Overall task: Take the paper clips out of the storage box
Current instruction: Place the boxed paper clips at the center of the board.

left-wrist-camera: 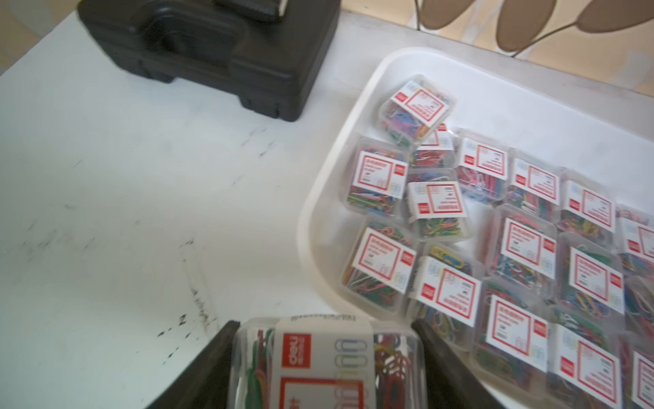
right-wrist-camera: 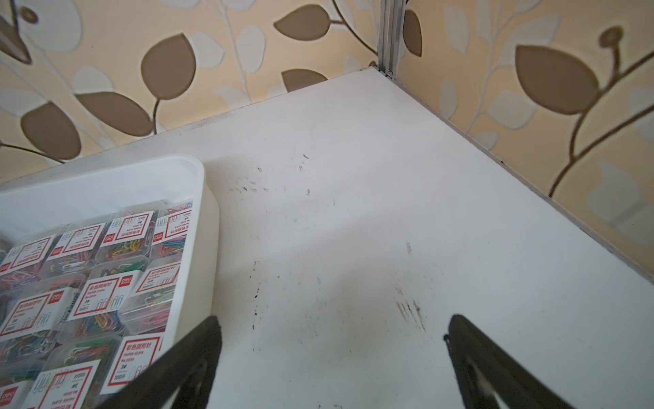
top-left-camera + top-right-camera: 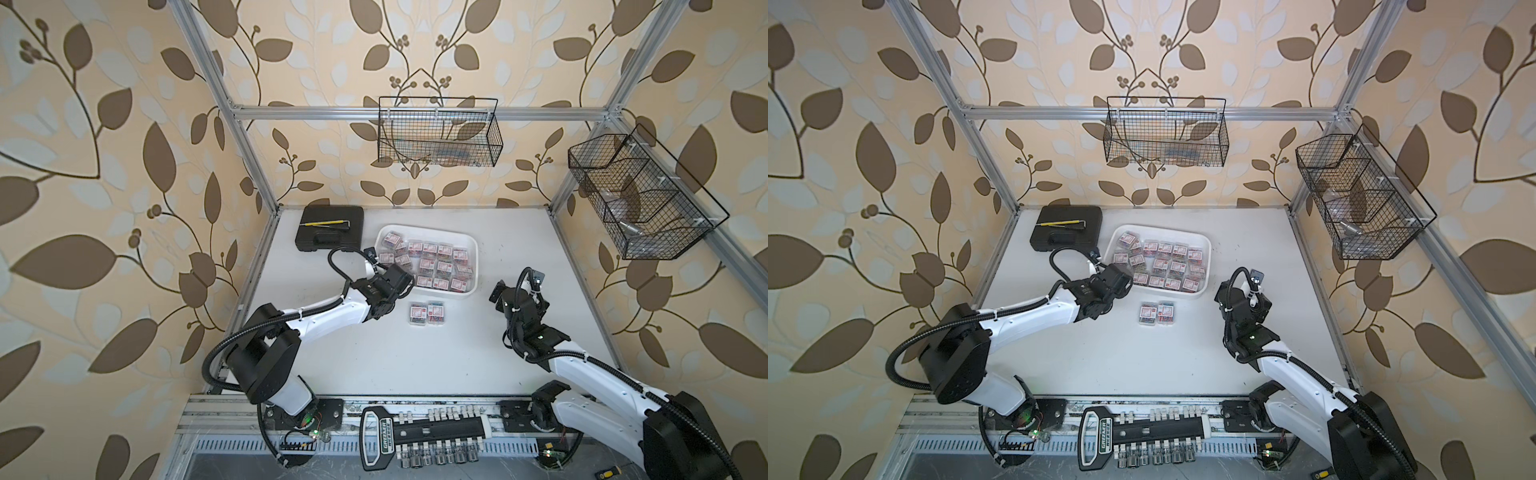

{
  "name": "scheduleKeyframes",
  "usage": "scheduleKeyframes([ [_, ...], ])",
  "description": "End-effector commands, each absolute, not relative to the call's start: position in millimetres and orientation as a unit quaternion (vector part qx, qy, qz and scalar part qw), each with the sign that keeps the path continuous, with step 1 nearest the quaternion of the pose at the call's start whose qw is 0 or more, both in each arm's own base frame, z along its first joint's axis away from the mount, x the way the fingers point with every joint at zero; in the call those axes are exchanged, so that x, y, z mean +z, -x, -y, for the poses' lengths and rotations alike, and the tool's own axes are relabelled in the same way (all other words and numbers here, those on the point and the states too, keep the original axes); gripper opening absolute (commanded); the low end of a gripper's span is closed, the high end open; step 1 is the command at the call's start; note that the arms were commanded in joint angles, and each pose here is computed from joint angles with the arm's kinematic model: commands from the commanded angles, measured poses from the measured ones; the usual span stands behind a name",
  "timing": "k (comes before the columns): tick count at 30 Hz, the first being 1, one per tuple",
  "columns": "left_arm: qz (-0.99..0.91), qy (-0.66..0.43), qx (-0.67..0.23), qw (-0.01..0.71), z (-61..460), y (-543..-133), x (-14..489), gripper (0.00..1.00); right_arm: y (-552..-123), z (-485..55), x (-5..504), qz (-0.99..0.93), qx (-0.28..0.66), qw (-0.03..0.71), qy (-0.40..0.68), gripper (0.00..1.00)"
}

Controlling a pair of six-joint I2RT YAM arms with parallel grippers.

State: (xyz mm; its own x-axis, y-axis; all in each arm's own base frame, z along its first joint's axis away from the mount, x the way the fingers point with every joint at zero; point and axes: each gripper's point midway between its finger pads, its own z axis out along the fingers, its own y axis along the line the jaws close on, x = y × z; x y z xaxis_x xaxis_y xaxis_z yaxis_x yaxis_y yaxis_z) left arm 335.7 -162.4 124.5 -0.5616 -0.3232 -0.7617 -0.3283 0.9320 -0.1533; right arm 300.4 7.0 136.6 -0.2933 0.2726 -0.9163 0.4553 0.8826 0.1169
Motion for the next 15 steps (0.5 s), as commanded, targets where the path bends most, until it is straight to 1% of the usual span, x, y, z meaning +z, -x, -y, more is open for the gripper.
scheduleKeyframes([
  [1,-0.841,0.273,-0.018,0.467,138.3,-321.6,140.9,0.55,-303.0,-6.4,148.6,-0.788,-0.086,0.562,-0.234,1.00],
  [6,-0.838,0.298,-0.045,0.455,134.2,-304.8,118.3,0.56,-302.3,-6.0,148.4,-0.788,-0.086,0.563,-0.234,1.00],
  [11,-0.845,0.296,-0.075,0.440,149.1,-302.0,98.7,0.56,-302.0,-6.0,148.6,-0.788,-0.087,0.563,-0.234,1.00],
  [15,-0.845,0.299,-0.078,0.437,158.2,-299.7,87.5,0.56,-301.8,-5.8,148.3,-0.788,-0.087,0.563,-0.234,1.00],
])
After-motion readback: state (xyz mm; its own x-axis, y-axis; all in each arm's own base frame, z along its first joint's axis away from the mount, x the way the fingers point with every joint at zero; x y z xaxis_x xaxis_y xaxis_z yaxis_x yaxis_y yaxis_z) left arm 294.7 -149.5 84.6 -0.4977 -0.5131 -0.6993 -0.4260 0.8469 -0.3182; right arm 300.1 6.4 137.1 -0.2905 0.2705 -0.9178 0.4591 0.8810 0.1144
